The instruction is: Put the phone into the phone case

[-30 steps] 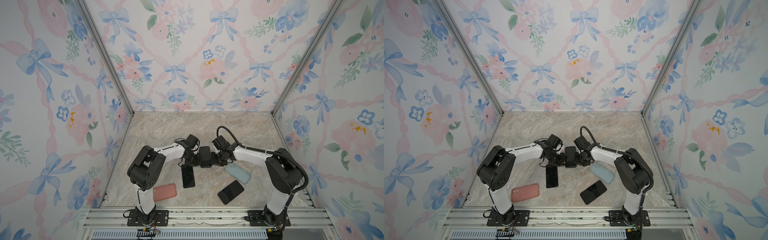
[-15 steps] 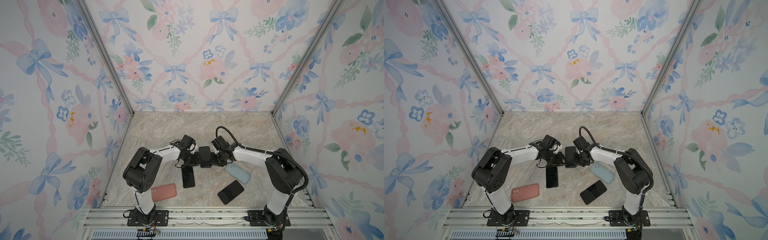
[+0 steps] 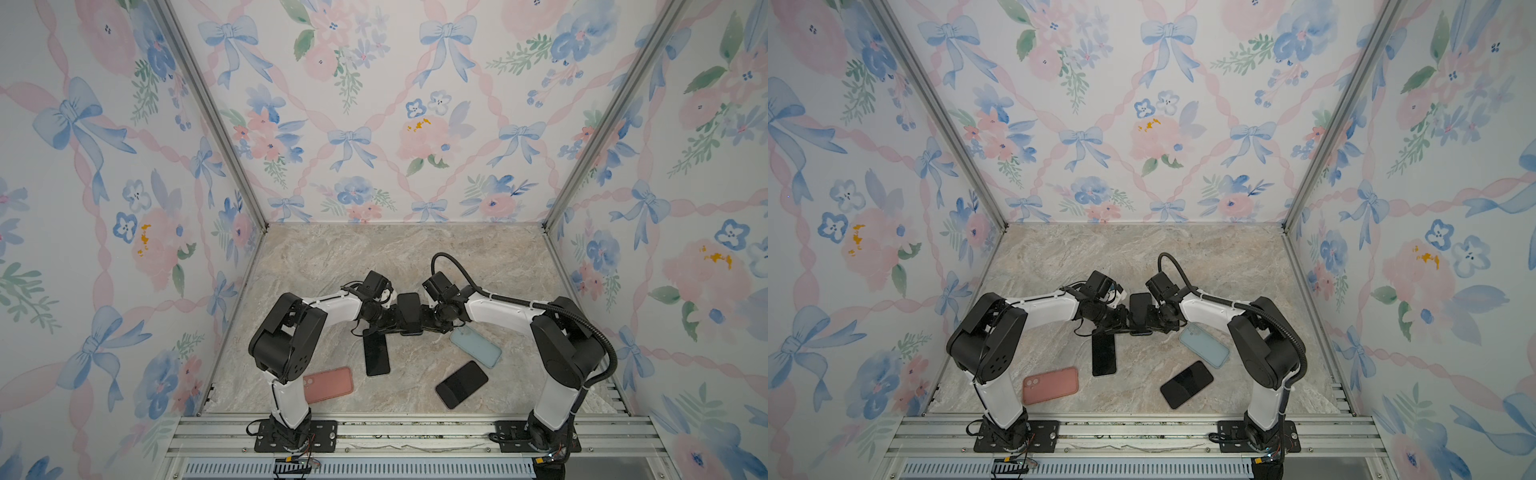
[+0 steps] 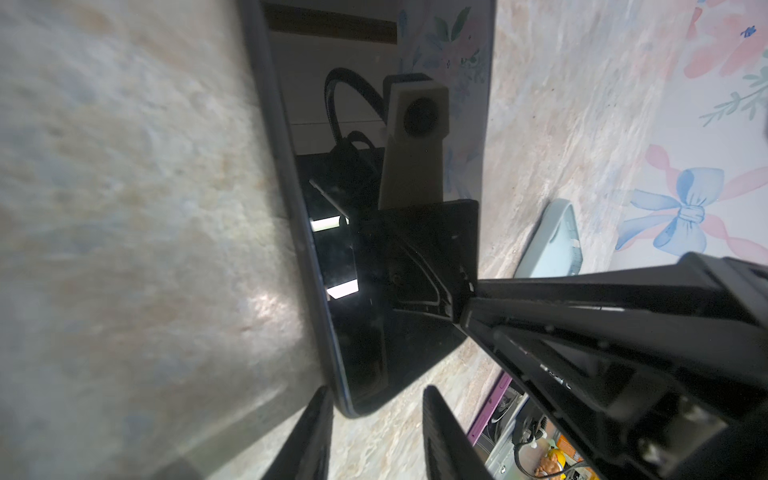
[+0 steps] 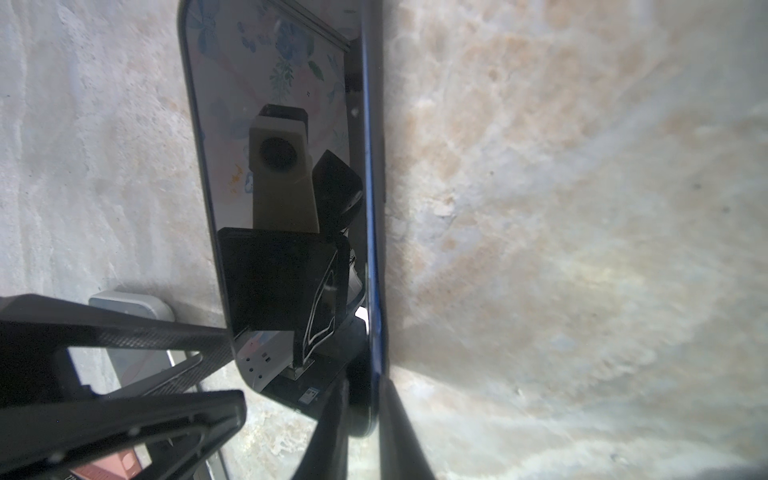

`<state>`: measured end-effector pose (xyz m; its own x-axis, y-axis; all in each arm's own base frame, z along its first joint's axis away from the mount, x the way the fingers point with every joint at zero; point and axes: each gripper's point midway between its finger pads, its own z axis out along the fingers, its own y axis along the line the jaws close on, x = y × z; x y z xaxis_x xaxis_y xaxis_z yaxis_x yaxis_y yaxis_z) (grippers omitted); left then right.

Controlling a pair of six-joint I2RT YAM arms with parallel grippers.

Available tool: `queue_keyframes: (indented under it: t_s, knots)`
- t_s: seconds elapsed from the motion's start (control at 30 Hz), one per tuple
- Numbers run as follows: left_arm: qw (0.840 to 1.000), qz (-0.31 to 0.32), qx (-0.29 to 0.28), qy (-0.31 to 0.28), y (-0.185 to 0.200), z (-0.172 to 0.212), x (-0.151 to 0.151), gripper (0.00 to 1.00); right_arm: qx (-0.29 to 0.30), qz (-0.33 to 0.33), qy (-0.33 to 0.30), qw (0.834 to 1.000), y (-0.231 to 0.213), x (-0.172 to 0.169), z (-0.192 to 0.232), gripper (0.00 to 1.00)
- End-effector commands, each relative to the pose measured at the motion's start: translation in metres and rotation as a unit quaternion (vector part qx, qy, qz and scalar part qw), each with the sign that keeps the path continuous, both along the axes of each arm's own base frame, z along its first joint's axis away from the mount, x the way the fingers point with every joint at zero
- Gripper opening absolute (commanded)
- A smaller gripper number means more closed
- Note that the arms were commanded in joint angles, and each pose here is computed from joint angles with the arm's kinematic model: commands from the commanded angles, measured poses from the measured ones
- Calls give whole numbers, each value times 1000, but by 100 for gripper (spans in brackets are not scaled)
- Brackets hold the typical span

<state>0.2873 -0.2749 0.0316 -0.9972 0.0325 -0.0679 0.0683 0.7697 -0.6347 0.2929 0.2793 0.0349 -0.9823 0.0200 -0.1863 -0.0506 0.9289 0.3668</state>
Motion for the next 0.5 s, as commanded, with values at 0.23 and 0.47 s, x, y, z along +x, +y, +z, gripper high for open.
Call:
queue_keyframes:
  t_s: [0.23,0.47]
  knots:
    - [1000,-10,-2,11,-3,-15,-5,37,20,4,5,1000,12,-4,4,15]
    - [1000,-11,-5,12,-4,-16,-6,36,27,3,13,1000,15,-6,1,14]
